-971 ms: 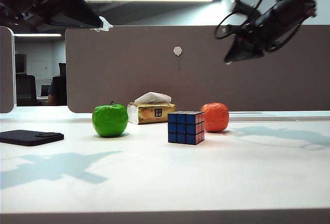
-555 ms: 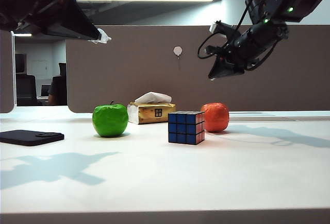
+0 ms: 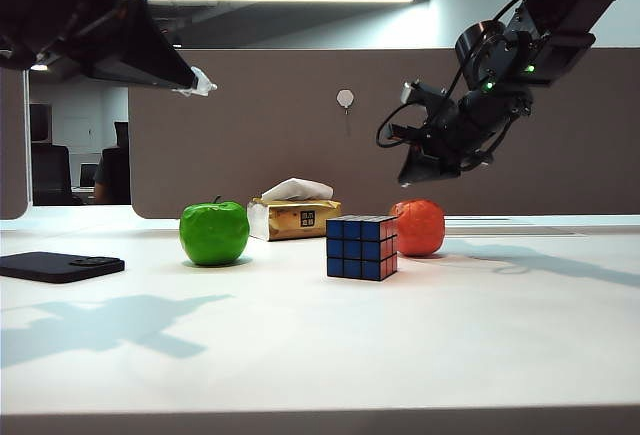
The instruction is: Move all the fruits on the tabletop near the face of the Rubik's cube that has the color most similar to each fruit.
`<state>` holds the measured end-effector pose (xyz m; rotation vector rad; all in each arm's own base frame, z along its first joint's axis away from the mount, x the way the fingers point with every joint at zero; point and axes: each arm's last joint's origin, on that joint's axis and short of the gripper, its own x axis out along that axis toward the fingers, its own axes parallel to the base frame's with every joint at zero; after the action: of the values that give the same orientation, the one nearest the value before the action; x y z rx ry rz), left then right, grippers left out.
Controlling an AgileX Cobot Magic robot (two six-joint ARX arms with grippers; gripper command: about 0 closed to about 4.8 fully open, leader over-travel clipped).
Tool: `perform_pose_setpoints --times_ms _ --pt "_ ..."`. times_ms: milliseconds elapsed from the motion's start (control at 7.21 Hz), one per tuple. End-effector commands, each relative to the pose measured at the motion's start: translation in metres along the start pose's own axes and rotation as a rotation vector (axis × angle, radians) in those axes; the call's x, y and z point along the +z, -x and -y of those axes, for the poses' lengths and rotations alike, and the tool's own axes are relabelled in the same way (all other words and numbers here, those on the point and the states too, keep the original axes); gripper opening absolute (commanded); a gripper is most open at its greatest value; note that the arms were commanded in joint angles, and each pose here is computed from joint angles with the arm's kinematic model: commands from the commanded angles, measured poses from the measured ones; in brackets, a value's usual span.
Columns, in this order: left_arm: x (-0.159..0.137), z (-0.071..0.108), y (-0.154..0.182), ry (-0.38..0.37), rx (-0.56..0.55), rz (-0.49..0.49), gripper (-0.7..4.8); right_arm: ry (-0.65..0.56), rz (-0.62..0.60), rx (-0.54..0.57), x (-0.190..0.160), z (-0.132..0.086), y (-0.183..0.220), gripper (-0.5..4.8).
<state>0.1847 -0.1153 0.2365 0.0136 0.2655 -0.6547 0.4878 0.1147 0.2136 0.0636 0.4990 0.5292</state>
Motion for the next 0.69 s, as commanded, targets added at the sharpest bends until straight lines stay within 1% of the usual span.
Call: perform_pose_setpoints --times_ms 139,277,416,555,694 --pt "-0.003 -0.001 -0.007 0.002 -0.002 -0.017 -0.05 -0.010 -0.037 0.004 -0.007 -0.004 -0.007 -0.01" --pt "-0.004 -0.001 -0.009 0.001 -0.001 -0.014 -0.05 -0.026 -0.085 0.002 -0.015 -0.002 -0.010 -0.01" --pt "-0.002 -0.001 -0.009 -0.002 -0.002 0.003 -0.05 -0.054 -0.179 -0.042 -0.024 -0.001 -0.009 -0.01" --pt "-0.001 -0.001 -0.009 -0.004 -0.002 0.016 -0.05 -0.069 -0.227 -0.044 -0.028 -0.002 -0.007 -0.01" --pt "0.000 -0.001 -0.009 -0.005 -0.002 0.021 -0.05 -0.074 -0.247 -0.044 -0.030 -0.002 -0.006 -0.01"
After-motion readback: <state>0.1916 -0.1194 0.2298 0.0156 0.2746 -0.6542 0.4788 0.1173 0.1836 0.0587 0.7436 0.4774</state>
